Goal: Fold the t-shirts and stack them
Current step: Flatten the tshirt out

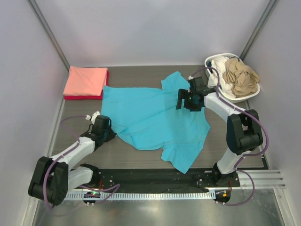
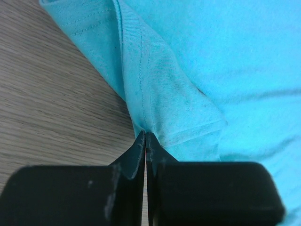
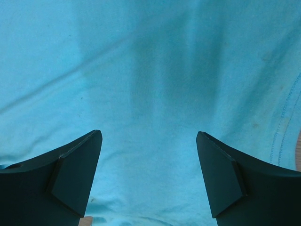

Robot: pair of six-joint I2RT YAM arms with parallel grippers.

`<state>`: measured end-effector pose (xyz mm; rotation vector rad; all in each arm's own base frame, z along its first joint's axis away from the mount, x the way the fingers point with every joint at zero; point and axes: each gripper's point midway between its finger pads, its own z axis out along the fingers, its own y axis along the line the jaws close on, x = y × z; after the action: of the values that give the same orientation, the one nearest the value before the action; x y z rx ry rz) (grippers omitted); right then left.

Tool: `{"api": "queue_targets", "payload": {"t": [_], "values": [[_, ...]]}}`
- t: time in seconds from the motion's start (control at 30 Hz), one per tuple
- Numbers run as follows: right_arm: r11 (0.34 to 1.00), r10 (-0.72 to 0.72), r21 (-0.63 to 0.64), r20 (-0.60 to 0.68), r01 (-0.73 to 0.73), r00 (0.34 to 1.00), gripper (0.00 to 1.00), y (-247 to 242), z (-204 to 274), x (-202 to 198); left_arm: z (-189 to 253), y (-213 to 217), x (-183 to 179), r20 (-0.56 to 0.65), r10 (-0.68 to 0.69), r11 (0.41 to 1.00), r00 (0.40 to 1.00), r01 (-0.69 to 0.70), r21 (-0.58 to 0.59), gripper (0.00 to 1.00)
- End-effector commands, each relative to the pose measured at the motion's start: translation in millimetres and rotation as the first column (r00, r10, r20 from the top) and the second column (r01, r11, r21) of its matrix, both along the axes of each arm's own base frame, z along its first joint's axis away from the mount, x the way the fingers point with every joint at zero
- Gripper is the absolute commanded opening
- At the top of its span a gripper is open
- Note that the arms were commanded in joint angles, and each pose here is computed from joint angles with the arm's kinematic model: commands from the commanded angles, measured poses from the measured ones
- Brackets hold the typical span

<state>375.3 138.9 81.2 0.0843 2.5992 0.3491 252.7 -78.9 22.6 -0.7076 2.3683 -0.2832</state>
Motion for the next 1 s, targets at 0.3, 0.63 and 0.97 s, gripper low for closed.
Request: {"api": "queue_targets", "payload": {"t": [0.3,0.63,0.97], "values": [[0.996,-0.085,0.028,0.117,0.082,0.989,0.87,-8.8,39.9,-6.0,61.3,9.5,-2.7,0.141,0.047,0.999,0.989,-0.044,-0.022,0.00],[0.948,-0.272,0.187,0.054,0.258,0.961,0.88,-11.9,43.6,-95.4,109.6,24.3,-47.1,0.196,0.100,0.993,0.975,-0.087,-0.075,0.00],[0.971,-0.192,0.145,-0.007,0.191,0.981,0.88,3.5,8.9,-150.3,51.9,-0.6,-21.7,0.130,0.044,0.993,0.990,-0.028,-0.118,0.62]]}}
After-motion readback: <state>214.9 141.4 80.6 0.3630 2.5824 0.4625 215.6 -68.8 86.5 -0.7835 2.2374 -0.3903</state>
